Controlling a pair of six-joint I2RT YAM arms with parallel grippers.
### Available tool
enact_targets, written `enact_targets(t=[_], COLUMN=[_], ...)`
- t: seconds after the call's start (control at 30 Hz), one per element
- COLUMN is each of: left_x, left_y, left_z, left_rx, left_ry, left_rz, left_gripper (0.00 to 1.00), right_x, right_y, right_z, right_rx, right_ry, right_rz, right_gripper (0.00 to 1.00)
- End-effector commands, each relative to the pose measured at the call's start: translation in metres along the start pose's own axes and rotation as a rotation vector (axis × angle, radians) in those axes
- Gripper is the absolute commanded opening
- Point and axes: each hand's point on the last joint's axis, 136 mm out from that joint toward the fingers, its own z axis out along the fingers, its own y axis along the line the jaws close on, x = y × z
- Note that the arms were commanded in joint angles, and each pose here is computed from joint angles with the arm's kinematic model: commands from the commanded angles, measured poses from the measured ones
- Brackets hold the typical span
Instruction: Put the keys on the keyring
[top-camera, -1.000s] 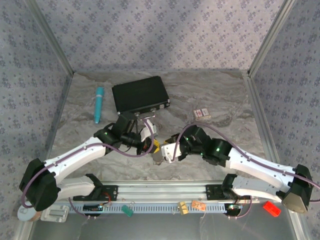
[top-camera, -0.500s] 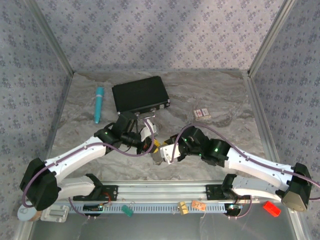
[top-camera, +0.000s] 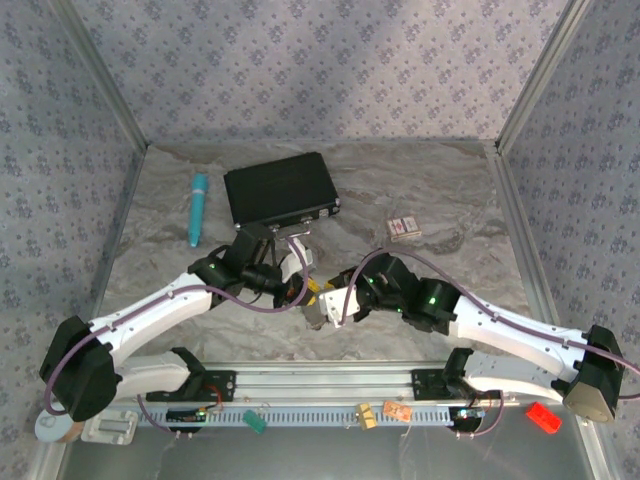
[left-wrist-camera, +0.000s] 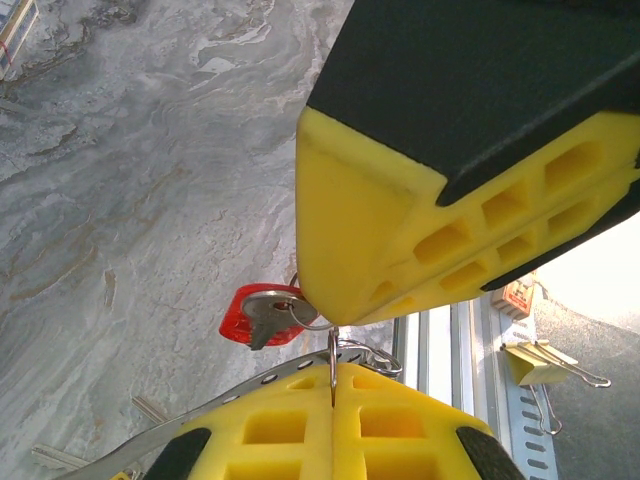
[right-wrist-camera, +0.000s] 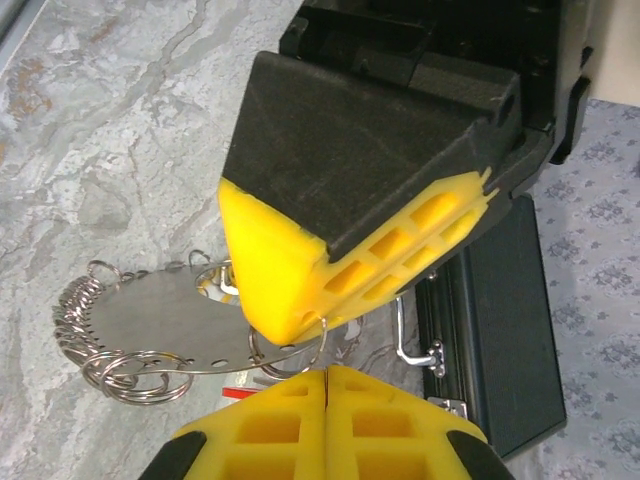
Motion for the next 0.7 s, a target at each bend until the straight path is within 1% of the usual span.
enact_targets(t=[0.0,0.27,0.67], left_x=[-0.016,-0.017,-0.020], left_y=[0.000,0.002,0.005], left_z=[-0.004,-0.004,-0.006], left_rx=[0.003,-0.006,-0.022], left_ry=[-0.032,-0.035,-0.046], left_rz=[0.009,0.007,0.000], left_gripper=[0.00,0.00,0.00], right_x=[-0.007,-0.005,-0.007], right_y=[-0.008,0.003,0.011], right_z=[-0.003,-0.002,-0.002], right_rx=[0.030,-0.024,-0.060], right_ry=[-0.018,-0.015,-0.030], right_rz=[-0.012,-0.018,-0.024], right_gripper=[0.00,0.00,0.00])
